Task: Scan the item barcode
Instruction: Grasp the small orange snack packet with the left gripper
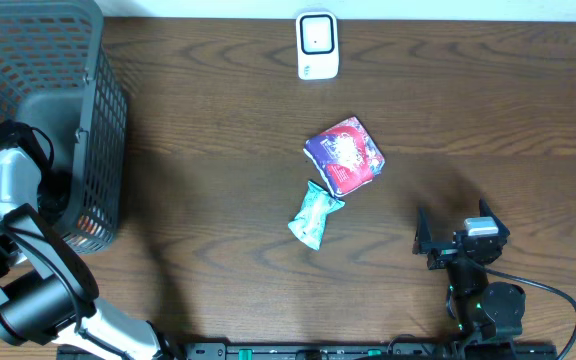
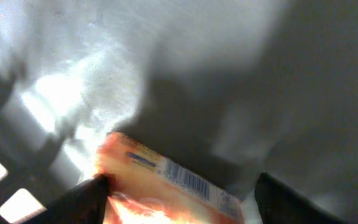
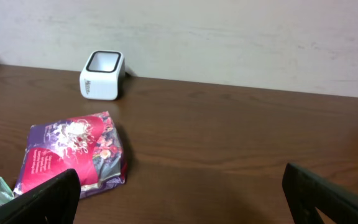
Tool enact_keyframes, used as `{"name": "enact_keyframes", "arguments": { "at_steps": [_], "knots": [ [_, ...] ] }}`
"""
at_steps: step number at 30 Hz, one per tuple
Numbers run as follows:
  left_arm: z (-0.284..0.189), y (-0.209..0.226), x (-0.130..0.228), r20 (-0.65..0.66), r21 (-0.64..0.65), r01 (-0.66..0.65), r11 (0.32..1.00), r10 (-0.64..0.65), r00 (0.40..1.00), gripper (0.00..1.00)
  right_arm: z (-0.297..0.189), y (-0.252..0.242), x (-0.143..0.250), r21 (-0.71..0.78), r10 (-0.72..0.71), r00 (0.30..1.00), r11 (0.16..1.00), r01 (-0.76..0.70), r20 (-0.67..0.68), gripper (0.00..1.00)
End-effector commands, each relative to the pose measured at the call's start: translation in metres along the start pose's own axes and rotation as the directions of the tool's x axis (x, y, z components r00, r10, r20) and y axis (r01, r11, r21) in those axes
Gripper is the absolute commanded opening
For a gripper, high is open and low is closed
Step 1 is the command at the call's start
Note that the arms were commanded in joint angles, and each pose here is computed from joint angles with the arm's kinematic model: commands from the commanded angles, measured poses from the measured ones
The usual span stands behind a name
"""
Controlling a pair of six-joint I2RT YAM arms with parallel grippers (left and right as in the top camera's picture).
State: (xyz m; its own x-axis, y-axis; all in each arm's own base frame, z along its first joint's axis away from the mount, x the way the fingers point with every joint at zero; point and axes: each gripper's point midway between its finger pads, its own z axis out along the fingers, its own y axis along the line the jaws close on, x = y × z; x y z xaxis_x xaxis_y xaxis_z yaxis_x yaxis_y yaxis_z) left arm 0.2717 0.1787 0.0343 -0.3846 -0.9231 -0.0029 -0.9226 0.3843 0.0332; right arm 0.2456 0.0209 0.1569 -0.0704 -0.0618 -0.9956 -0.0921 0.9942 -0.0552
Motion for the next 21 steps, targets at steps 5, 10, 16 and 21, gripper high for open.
{"name": "enact_keyframes", "arguments": {
  "at_steps": [5,10,16,21],
  "knots": [
    [0.015,-0.006,0.004,-0.023,0.025,-0.029,0.999,0.029,0.999,0.35,0.000,-0.002,0.002,0.007,-0.008,1.000,1.000,0.008,-0.006,0.99],
    [0.015,-0.014,-0.009,0.033,0.057,-0.098,0.994,0.097,0.995,0.08,0.000,-0.002,0.002,0.007,-0.008,1.000,1.000,0.008,-0.006,0.99],
    [-0.002,-0.029,-0.030,0.102,0.099,-0.101,0.990,0.091,0.991,0.07,0.000,-0.002,0.002,0.007,-0.008,1.000,1.000,0.008,-0.007,0.99],
    [-0.035,-0.051,-0.039,0.143,0.207,-0.149,0.967,0.121,0.982,0.08,0.000,-0.002,0.002,0.007,-0.008,1.000,1.000,0.008,-0.007,0.99]
  ]
}}
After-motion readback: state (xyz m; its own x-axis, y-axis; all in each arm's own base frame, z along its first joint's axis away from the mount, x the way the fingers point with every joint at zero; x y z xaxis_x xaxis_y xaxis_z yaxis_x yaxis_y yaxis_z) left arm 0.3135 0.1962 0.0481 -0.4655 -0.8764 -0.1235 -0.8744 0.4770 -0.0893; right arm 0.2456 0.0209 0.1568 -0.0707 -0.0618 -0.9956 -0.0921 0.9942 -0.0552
